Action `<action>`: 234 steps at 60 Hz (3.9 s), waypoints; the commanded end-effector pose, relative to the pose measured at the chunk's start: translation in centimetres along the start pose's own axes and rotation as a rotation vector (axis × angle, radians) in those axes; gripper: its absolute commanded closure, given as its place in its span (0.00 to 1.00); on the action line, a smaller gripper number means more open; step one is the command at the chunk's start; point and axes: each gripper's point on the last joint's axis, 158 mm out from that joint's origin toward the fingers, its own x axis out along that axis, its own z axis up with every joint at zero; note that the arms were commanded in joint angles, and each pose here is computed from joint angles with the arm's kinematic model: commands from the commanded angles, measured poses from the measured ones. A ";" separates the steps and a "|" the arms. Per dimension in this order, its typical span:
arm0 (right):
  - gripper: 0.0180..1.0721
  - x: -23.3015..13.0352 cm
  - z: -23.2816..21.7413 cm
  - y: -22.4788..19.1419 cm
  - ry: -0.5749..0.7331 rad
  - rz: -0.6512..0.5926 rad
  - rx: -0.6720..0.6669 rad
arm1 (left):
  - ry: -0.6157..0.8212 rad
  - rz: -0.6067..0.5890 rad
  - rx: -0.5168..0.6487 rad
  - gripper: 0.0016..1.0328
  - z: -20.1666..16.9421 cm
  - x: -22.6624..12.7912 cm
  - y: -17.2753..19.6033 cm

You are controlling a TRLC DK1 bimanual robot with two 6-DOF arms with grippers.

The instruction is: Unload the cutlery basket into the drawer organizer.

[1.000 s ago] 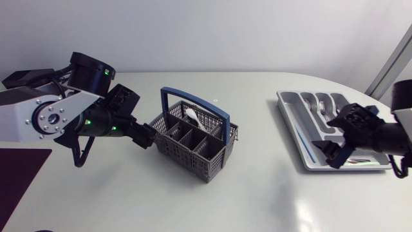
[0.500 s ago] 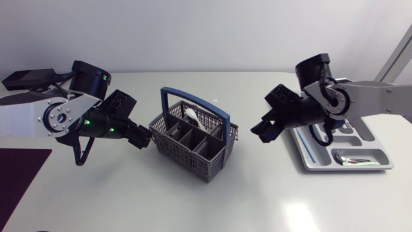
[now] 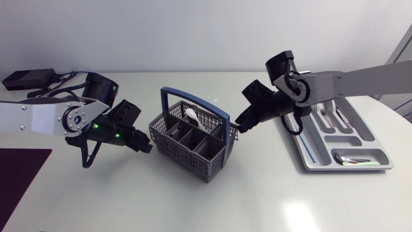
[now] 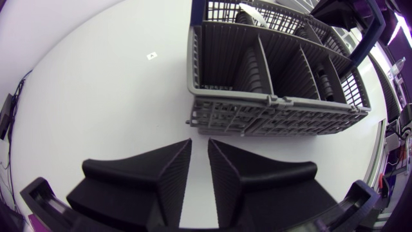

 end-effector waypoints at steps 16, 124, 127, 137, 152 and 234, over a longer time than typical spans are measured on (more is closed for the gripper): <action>0.89 -0.9 -1.3 6.6 0.038 0.125 -0.053 | -0.062 -0.012 0.028 0.82 3.8 1.8 0.8; 0.88 3.7 5.7 0.0 -0.022 0.087 0.135 | 0.028 -0.430 0.456 0.63 -7.8 -9.7 -13.5; 0.88 4.2 5.8 0.0 -0.018 0.092 0.134 | 0.030 -0.428 0.444 0.63 -7.6 -8.9 -13.3; 0.88 5.1 5.8 1.2 0.003 0.157 0.137 | 0.027 -0.390 0.419 0.63 -6.7 -6.3 -12.3; 0.88 3.9 4.9 4.5 0.008 0.271 0.084 | -0.015 -0.305 0.382 0.63 -4.9 -4.5 -9.2; 0.55 -8.6 -2.8 4.2 -0.018 0.059 0.316 | -0.161 -0.184 0.312 0.42 2.6 -2.4 -3.9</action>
